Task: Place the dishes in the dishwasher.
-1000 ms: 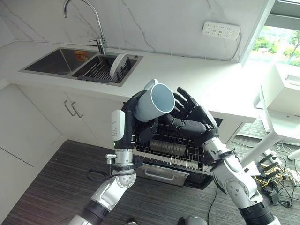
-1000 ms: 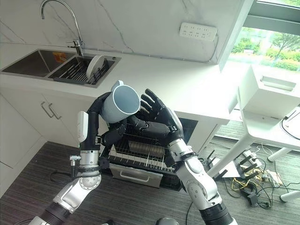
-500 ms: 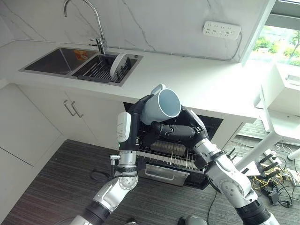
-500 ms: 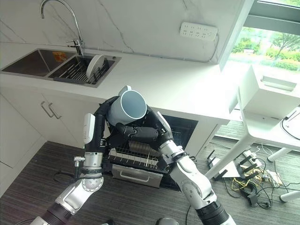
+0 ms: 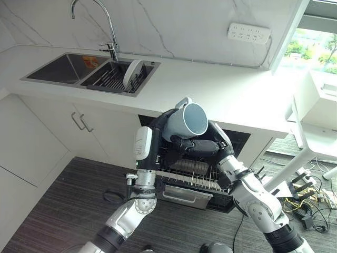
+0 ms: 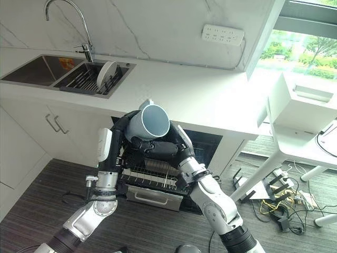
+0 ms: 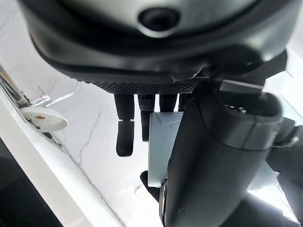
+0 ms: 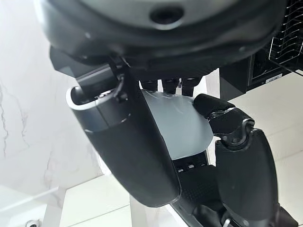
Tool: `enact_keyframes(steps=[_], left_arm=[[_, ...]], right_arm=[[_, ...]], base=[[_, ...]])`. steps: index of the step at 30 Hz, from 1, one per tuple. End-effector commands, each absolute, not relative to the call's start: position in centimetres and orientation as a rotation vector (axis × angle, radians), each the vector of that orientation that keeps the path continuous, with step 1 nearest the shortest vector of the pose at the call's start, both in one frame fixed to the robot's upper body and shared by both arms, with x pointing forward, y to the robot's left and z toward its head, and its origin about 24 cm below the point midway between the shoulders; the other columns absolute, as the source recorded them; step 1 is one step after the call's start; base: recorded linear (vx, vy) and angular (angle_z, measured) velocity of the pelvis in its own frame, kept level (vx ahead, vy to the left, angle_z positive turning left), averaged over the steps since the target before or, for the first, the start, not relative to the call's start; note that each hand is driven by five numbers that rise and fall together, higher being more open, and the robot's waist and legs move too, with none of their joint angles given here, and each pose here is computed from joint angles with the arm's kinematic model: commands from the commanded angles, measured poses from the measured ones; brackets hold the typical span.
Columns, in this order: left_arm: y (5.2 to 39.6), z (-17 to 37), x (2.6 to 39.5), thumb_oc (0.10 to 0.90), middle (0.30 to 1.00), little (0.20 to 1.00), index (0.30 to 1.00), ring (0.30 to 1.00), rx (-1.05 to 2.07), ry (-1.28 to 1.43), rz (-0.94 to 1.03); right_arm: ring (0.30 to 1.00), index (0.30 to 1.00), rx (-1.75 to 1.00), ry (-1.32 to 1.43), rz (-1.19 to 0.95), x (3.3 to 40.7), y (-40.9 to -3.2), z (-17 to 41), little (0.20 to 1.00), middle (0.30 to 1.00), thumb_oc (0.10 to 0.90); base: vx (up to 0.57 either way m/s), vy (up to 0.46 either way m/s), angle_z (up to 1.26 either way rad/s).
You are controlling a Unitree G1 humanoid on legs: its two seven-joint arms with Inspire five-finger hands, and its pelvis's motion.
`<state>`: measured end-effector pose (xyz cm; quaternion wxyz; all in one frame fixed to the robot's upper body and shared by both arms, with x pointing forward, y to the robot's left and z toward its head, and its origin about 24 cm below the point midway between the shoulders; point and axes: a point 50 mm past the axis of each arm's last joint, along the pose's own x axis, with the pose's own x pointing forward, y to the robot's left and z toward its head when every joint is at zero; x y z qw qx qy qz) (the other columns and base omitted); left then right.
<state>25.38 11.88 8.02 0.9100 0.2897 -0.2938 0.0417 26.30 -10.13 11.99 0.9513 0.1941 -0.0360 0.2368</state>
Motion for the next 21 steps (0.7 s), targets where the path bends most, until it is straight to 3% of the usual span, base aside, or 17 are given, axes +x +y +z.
enact_keyframes(steps=[1,21], left_arm=[[9.0,13.6,26.1,0.400,0.300,0.300,0.300,0.300,0.512,-0.922,0.043],[8.5,13.1,25.7,0.400,0.300,0.300,0.300,0.300,0.503,-0.914,0.026]], right_arm=[[0.900,0.900,0.524,-0.458,0.608,26.1,-8.3,20.3,0.900,0.900,0.800],[0.900,0.900,0.593,-0.545,0.479,25.9,-9.0,21.4,0.900,0.900,0.800]], base=[[0.00,0.000,0.00],[0.00,0.000,0.00]])
